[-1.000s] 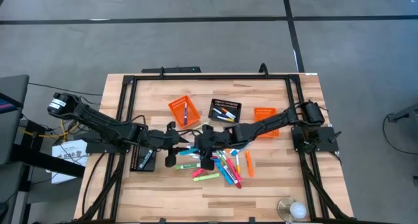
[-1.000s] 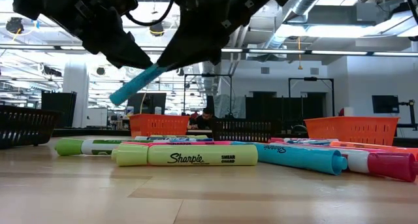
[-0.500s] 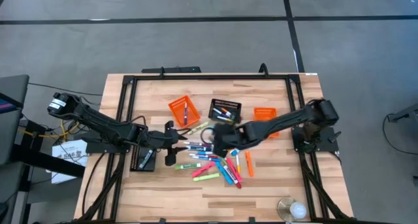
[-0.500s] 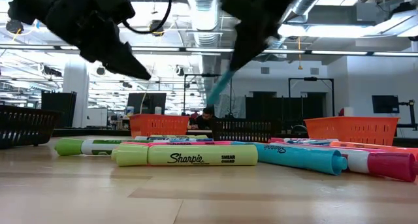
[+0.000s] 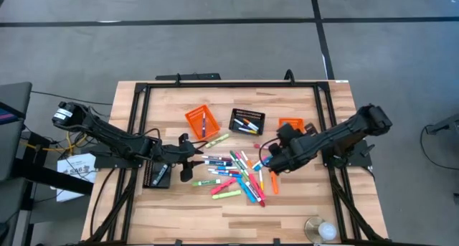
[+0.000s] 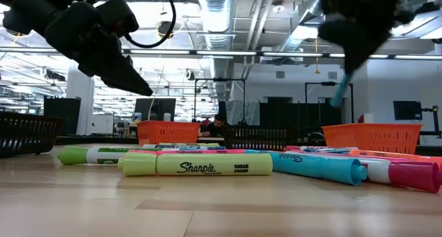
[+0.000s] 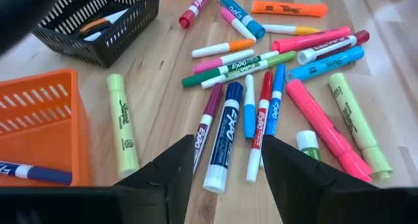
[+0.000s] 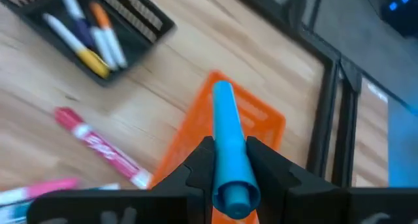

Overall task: Pick & Place Markers
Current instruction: Put the blue highlighter into the right orange bin, then put the light green highlighter into the right orange bin

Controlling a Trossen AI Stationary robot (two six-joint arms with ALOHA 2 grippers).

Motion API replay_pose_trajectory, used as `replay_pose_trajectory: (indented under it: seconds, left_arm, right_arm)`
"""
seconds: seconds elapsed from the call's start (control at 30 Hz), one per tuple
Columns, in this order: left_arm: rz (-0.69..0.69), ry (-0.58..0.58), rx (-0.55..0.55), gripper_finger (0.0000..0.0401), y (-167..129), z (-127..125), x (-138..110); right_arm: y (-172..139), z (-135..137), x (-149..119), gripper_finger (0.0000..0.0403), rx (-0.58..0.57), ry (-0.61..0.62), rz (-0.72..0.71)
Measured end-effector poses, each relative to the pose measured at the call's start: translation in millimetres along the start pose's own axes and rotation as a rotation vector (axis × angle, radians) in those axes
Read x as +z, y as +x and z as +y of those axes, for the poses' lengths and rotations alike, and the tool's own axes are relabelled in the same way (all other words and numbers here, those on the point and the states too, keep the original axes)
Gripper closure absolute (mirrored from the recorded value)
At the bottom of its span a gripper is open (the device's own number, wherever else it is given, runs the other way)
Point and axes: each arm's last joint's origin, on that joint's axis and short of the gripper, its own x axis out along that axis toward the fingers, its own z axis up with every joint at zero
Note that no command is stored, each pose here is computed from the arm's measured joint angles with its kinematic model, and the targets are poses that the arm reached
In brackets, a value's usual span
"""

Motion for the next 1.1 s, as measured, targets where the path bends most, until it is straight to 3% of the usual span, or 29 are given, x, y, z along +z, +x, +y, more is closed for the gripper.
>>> replay_pose_trajectory:
  seconds: [0.23,0.43,0.8,1.1]
  left_arm:
    - [-0.006,-0.002,-0.001,0.0228,0.0,-0.1,0.6]
    - [-0.015,-0.005,0.004,0.0230,0.0,-0.1,1.4]
    - [-0.033,-0.023,0.018,0.0234,1.4,3.8,4.2]
    - [-0.125,-0.083,0.041,0.0234,4.0,12.9,15.6]
  right_arm:
    - [43.8,0.9,-24.3,0.0337,-0.042,0.023,0.134]
    - [63.4,-0.8,-27.4,0.0306,-0.066,0.054,0.164]
    - [60.9,1.3,-21.6,0.0205,-0.041,-0.009,0.145]
    - [35.2,22.3,10.0,0.0192,0.157,-0.083,-0.022]
